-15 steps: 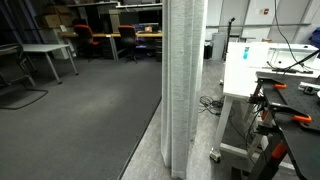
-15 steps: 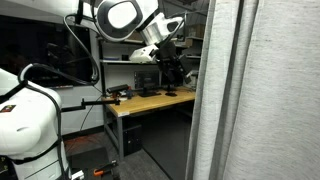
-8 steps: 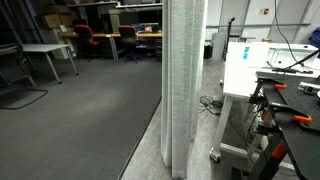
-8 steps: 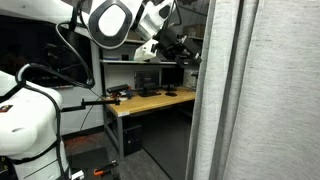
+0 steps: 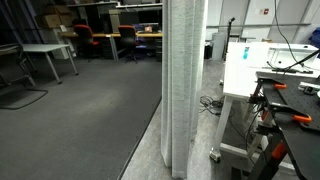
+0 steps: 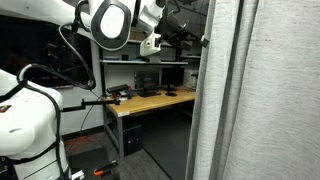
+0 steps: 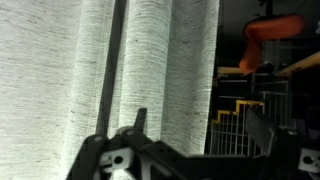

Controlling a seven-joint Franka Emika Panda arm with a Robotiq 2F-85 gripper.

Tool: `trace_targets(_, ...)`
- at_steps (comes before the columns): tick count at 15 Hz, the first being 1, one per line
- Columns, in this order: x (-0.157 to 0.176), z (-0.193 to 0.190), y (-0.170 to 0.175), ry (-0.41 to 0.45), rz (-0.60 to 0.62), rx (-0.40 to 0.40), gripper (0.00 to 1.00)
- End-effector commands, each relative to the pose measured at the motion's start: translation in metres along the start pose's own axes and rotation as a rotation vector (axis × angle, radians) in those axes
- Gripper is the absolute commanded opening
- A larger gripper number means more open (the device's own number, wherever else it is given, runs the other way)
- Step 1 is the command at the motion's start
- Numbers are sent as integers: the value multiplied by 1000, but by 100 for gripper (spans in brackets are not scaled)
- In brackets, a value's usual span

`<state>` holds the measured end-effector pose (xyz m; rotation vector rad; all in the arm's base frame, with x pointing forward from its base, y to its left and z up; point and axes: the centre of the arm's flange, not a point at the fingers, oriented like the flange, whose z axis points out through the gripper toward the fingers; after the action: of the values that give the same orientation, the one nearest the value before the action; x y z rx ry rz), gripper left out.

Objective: Move the curtains to the left

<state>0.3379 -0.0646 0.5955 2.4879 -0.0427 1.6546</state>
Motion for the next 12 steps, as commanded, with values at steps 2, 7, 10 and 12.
trace_targets(2,0,14,-6,86,39,-52,100)
trace_targets(7,17,31,2,156,84,-109,100)
trace_targets(10,24,42,7,165,94,-139,100)
trace_targets(12,27,50,9,157,91,-161,100)
